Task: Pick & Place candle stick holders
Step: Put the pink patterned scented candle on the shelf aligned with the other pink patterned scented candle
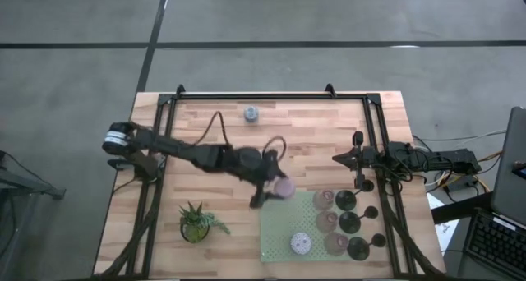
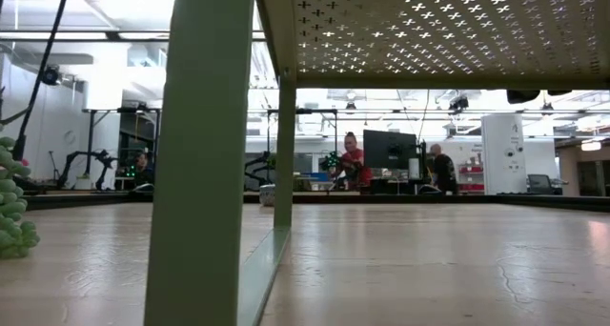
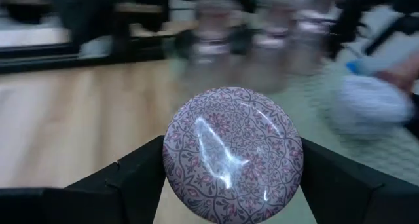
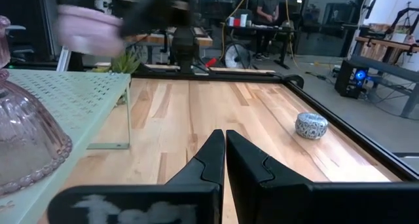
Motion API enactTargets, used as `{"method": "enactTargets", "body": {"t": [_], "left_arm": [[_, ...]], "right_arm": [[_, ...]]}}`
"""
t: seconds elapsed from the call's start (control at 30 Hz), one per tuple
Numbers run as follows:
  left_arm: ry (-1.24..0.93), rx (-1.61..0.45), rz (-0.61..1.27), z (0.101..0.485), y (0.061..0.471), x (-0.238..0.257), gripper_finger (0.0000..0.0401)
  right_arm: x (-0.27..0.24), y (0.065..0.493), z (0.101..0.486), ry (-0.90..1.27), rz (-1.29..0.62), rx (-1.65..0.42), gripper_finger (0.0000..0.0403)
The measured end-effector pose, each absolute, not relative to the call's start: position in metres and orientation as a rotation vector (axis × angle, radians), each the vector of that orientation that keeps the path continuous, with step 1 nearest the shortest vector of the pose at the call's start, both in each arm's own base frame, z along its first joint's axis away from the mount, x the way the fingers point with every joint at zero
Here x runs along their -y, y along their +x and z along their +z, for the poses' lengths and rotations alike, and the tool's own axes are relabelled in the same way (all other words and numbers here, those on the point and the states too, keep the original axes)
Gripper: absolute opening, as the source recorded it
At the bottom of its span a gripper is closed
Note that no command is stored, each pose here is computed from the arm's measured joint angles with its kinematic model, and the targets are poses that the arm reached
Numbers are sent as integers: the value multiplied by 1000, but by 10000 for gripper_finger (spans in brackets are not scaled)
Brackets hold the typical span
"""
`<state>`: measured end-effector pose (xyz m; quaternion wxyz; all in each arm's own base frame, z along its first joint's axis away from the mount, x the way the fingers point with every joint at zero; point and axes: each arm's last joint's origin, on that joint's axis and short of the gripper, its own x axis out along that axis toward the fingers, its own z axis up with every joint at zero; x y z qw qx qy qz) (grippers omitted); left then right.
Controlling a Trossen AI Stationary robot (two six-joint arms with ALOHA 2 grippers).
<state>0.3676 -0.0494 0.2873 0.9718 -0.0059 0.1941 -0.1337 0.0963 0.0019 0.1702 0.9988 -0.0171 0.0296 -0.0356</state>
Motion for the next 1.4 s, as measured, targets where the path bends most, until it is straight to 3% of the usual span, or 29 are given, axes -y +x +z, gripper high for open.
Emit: {"method": "enactTargets", "body": {"t": [0.33,0.73,1.13,1.4], "left_arm": [[23,-399,-351,283,393,102,304],[46,-514,-388,270,420,114,304],[50,-505,-508,271,417,127,304],[63,-496,-470,271,418,127,305]], "right_arm": [[-2,96,170,-34,-71,-59,8],[-2,96,170,-34,-71,-59,8],[-2,96,170,-32,-71,-59,8],[-2,96,170,-33,-71,-59,8]]}}
